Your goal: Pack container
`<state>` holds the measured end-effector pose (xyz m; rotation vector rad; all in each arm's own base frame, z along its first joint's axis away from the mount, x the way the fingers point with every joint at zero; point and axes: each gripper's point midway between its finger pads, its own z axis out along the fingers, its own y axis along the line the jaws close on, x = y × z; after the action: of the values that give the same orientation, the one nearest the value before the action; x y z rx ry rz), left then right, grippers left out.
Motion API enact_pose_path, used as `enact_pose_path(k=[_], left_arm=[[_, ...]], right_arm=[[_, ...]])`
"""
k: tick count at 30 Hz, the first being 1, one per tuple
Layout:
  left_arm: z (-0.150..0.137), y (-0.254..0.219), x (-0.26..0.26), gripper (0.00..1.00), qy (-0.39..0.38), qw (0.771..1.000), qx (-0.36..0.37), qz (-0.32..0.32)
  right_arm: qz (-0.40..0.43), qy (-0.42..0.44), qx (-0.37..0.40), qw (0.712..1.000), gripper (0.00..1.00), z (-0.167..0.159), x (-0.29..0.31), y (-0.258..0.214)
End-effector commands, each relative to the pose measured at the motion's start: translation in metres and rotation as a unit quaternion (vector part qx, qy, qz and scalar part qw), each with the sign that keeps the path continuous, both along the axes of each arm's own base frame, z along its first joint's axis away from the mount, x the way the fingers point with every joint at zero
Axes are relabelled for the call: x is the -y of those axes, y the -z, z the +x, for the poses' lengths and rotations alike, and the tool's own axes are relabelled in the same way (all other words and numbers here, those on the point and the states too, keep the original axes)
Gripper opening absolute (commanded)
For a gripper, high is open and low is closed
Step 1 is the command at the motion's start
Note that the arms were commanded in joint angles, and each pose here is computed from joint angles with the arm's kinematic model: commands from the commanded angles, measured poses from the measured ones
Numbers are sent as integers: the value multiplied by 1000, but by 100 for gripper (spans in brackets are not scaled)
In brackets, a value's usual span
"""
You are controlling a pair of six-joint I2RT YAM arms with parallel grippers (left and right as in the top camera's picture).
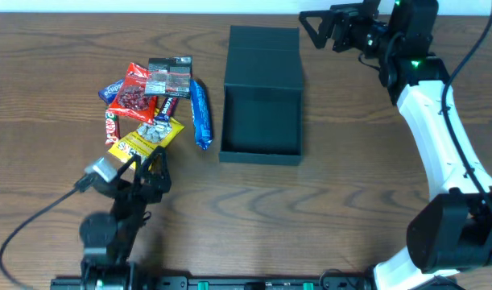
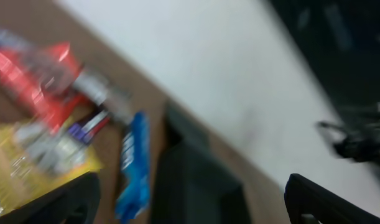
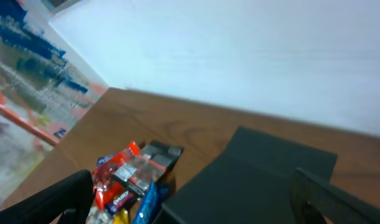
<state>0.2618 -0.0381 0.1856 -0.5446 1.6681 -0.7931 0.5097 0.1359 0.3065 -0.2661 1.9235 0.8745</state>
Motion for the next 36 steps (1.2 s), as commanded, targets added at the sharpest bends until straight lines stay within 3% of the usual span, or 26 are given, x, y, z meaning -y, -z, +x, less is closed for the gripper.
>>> enact_pose_path(k=[1, 8, 15, 18, 24, 36], left_arm=[[19, -12, 0, 95, 2, 999, -28, 20], [91, -7, 3, 95, 15, 989, -141, 40], [173, 24, 26, 95, 85, 965, -247, 8], [195, 41, 26, 95, 73, 957, -281, -27], [195, 69, 25, 96, 59, 942, -328, -49], [184, 98, 7, 95, 34, 932, -360, 2]], right_arm=[[2, 15, 6, 1000, 99, 3, 8, -6], [1, 15, -12, 1000, 99, 1, 9, 1], [-1, 15, -47, 999, 99, -5, 9, 14], [-1, 15, -57, 998, 99, -7, 9, 18], [-2, 15, -75, 997, 99, -10, 9, 25], [-5, 20, -74, 997, 99, -9, 11, 25]])
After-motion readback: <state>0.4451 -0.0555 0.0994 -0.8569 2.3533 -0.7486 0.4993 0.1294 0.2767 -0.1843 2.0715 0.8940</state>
